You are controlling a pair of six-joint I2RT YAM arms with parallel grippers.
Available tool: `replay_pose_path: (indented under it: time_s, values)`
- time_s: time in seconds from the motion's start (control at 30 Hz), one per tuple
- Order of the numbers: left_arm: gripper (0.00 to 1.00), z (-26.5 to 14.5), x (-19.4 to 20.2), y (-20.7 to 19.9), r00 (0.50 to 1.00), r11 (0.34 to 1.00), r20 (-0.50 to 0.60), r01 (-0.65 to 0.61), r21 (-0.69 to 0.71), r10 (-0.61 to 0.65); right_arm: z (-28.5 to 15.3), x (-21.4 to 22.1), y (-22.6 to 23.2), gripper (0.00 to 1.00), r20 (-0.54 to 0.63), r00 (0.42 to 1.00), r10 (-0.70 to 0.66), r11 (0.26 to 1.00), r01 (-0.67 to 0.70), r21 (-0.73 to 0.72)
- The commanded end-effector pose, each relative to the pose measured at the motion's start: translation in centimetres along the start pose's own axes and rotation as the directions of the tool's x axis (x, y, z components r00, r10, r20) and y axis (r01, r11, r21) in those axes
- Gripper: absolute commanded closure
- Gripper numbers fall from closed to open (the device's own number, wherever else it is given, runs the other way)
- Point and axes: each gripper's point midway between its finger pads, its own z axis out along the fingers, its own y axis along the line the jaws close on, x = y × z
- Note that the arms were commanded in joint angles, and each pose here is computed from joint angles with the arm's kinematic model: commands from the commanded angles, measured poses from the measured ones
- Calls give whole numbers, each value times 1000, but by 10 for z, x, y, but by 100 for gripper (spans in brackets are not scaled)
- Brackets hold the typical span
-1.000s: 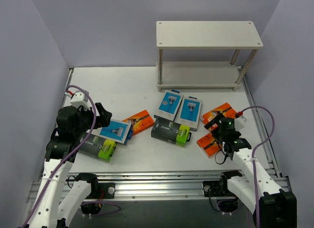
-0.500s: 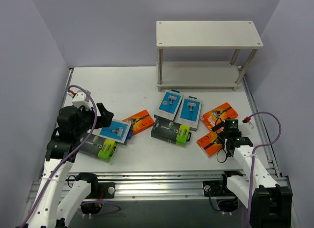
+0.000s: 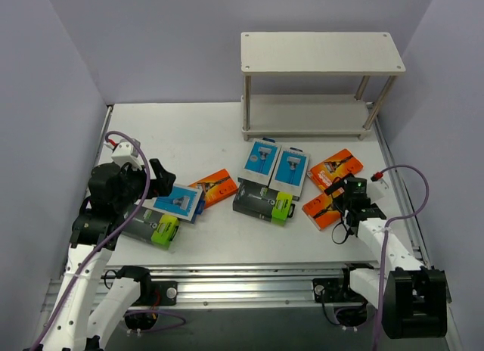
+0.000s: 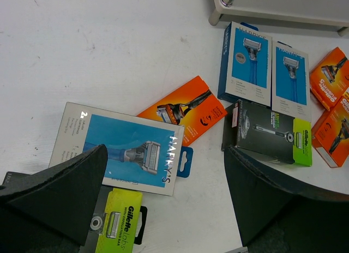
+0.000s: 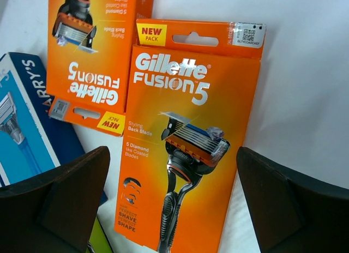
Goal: Place and organize the shaving razors onto the shelf
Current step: Grab a shaving razor with the right arm
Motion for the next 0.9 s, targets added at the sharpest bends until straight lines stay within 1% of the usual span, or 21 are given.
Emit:
replay_pose_path:
  time_s: [0.0,0.07,0.1,0.33,0.5,0.7,0.87]
  values:
    - [3,0,-12,-6,999,1000,44,-17,26,16,9,52,-8,4,-202,978,-60,998,52,-47]
    - [3,1,-12,-6,999,999,42,-17,27,16,9,58,3,5,-233,969,-86,992,62,-107]
    - [3,1,-12,-6,999,1000,41,-18,25,17,10,60,4,5,-241,966,-95,991,70,-113]
    - [3,2,-11,-5,999,1000,37,-17,24,16,1,61,25,6,-236,963,-129,976,80,-204]
    - [3,3,-11,-5,999,1000,34,-16,23,15,-17,64,53,6,-246,953,-175,937,84,-339]
    - [3,3,-11,-6,999,1000,32,-15,24,14,-33,41,66,6,-175,966,-192,922,116,-370]
    - [3,3,-10,-6,999,1000,30,-15,25,14,-35,22,72,7,-122,972,-201,924,147,-353]
